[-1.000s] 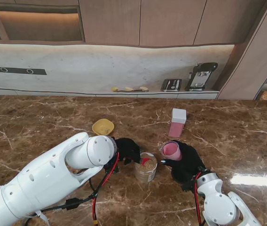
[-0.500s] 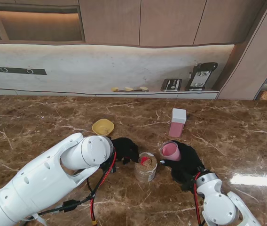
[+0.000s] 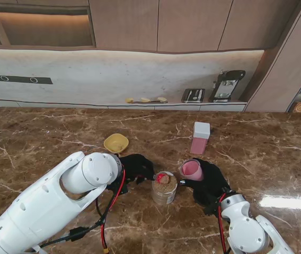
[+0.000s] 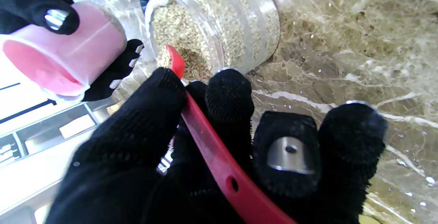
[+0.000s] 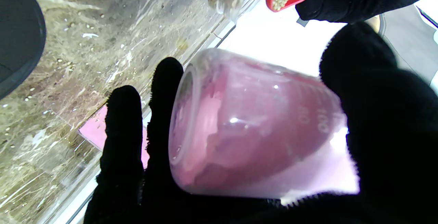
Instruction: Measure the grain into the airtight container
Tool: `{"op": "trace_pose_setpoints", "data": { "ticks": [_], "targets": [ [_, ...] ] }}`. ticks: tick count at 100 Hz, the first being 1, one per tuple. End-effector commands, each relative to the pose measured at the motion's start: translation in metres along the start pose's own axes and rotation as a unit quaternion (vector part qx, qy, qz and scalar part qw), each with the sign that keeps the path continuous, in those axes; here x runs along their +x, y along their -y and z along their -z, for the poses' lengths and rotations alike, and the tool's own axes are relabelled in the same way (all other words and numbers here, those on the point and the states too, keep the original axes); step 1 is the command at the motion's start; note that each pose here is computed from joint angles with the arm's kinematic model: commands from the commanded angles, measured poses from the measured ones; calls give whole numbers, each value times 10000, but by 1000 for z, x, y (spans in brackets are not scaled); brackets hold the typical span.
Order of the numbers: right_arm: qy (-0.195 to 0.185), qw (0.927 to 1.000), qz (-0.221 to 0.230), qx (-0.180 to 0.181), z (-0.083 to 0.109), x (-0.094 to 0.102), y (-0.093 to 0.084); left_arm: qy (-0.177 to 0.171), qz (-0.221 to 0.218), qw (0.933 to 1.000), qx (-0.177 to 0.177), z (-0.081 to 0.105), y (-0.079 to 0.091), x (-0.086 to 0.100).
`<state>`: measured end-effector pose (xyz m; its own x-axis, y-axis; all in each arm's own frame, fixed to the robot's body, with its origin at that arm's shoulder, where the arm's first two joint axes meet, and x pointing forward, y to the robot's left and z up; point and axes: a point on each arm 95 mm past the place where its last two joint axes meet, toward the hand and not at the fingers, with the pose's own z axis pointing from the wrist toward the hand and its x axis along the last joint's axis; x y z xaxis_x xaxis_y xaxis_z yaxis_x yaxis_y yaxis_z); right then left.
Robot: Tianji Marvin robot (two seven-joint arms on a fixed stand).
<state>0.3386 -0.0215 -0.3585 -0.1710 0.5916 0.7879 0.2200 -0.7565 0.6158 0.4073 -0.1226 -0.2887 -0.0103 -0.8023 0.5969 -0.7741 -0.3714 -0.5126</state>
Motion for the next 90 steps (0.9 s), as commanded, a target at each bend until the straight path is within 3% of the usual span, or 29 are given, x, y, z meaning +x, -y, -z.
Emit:
{"op": "trace_pose_setpoints", "data": {
  "ticks": [1, 50, 90],
  "targets": [
    [63, 9999, -28, 88, 3, -2, 4, -5, 41, 10000, -5, 1, -4, -1],
    [68, 10000, 17, 65, 1, -2, 5, -328, 553, 9974, 338, 24, 12, 9],
    [38, 10000, 37, 61, 0, -4, 6, -621, 655, 9946, 506, 31, 20, 31]
  ]
}}
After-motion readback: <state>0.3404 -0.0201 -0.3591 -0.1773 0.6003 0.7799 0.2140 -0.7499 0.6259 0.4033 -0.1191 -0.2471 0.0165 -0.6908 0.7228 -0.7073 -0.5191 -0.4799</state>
